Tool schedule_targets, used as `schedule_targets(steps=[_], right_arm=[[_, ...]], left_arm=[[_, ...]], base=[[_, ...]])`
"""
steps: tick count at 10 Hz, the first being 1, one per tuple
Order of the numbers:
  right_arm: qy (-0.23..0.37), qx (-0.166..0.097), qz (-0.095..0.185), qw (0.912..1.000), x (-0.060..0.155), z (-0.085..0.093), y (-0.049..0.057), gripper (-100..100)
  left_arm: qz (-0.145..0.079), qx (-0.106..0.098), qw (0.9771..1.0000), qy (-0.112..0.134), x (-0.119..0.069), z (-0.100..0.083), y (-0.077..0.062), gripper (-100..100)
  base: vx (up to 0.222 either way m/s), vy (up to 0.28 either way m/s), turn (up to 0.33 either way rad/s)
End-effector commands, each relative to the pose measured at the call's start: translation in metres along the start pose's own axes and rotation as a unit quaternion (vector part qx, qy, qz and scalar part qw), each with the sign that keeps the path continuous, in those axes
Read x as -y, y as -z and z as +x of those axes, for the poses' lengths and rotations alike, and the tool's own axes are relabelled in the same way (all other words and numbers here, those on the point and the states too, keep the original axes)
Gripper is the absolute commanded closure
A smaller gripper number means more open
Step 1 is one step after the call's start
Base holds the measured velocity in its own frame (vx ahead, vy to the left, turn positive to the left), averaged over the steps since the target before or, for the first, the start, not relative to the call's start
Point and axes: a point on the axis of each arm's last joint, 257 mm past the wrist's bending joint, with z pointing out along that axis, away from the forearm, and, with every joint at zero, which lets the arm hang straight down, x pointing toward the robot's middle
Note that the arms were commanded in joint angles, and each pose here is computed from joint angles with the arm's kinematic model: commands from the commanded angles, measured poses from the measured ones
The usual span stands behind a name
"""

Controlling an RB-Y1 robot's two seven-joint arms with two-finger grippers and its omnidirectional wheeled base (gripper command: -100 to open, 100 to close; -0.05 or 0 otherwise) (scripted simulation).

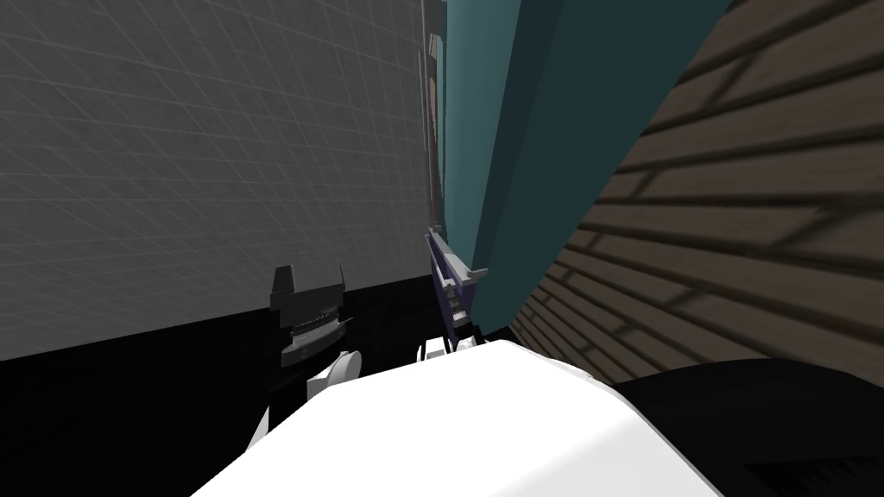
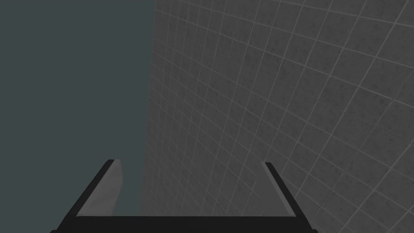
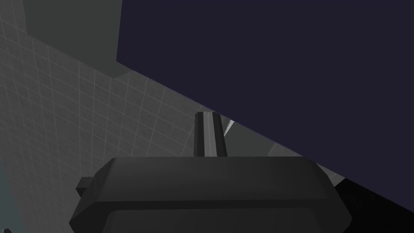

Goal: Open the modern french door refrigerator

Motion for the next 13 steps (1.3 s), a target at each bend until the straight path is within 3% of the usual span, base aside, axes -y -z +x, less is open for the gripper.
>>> schedule_targets(steps=[1, 3, 5, 7, 8, 9, 13], right_arm=[[0.009, 0.018, -0.035, 0.9992, -0.024, -0.008, 0.018, -100], [-0.014, 0.023, -0.049, 0.9984, -0.039, -0.005, 0.024, -100], [-0.014, 0.024, -0.049, 0.9984, -0.039, -0.004, 0.023, -100], [-0.017, 0.026, -0.049, 0.9983, -0.032, -0.007, 0.008, -100], [-0.016, 0.027, -0.054, 0.9981, -0.037, -0.008, 0.018, -100], [-0.016, 0.024, -0.05, 0.9984, -0.039, -0.004, 0.024, 100], [-0.017, 0.025, -0.055, 0.998, -0.034, -0.017, 0.014, 100]], left_arm=[[0.0, 0.0, 1.0, 0.0, 0.0, 0.0, 0.0, 0], [0.0, 0.0, 1.0, 0.0, 0.0, 0.0, 0.0, 0], [0.0, 0.0, 1.0, 0.0, 0.0, 0.0, 0.0, 0], [0.0, 0.0, 1.0, 0.0, 0.0, 0.0, 0.0, 0], [0.0, 0.0, 1.0, 0.0, 0.0, 0.0, 0.0, 0], [0.0, 0.0, 1.0, 0.0, 0.0, 0.0, 0.0, 0], [0.0, 0.0, 1.0, 0.0, 0.0, 0.0, 0.0, 0]], base=[[-0.03, -0.002, -0.018], [-0.004, -0.022, 0.061], [0.012, -0.017, 0.012], [0.034, -0.001, -0.041], [-0.001, -0.006, -0.017], [-0.027, 0.0, 0.075], [-0.026, 0.116, -0.015]])
